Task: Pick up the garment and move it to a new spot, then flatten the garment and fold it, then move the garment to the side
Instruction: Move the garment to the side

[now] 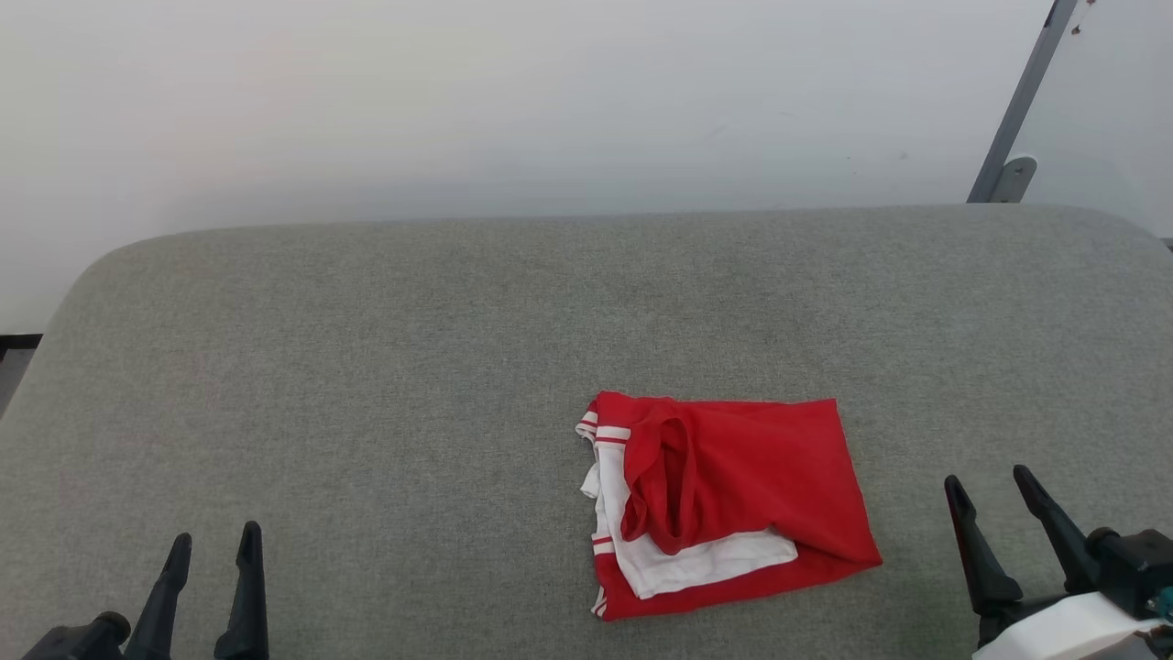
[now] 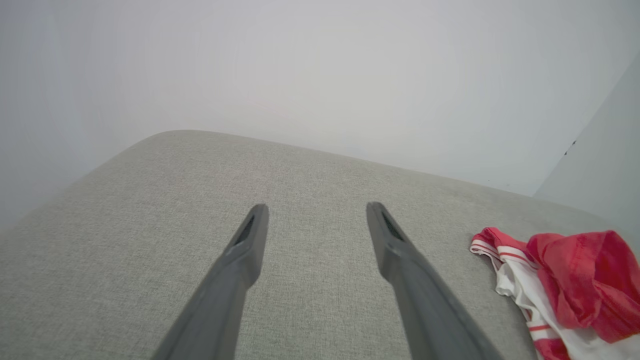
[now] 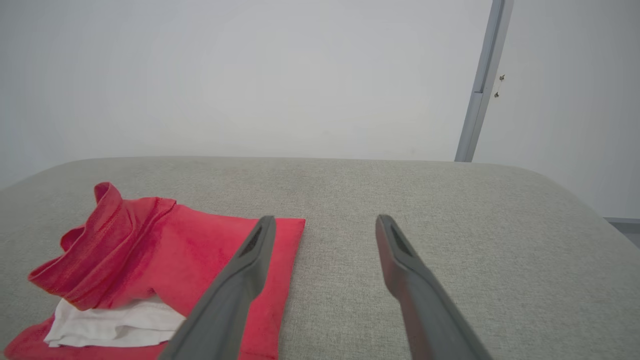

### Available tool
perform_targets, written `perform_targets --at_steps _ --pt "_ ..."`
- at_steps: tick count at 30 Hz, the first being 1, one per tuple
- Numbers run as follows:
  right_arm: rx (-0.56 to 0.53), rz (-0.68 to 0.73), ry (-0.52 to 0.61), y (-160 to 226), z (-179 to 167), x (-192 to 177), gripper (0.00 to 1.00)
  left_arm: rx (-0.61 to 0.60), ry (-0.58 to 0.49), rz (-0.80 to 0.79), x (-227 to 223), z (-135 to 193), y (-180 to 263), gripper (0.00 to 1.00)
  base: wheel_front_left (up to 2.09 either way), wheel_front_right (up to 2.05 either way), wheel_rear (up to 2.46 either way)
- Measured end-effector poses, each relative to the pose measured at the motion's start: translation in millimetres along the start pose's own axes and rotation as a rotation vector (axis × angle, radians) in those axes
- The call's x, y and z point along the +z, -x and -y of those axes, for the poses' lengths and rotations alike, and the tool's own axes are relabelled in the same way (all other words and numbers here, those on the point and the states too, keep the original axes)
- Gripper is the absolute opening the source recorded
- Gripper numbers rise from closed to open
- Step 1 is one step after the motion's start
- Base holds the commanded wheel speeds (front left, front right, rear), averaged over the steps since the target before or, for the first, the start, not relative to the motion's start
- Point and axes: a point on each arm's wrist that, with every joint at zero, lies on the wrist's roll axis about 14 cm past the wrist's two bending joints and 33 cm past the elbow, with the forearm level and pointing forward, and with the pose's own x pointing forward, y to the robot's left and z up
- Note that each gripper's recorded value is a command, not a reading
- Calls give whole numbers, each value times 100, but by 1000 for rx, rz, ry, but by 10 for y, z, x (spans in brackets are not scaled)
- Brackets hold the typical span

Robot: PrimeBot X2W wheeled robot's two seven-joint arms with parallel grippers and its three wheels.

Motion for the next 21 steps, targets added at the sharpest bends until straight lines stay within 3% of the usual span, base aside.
perform_targets --at_steps 12,21 --pt "-1 -29 -8 33 -14 -99 100 2 -10 -1 0 -10 4 100 0 0 0" --pt "73 -99 25 -58 -81 -239 100 36 -109 20 103 -170 9 100 0 0 0"
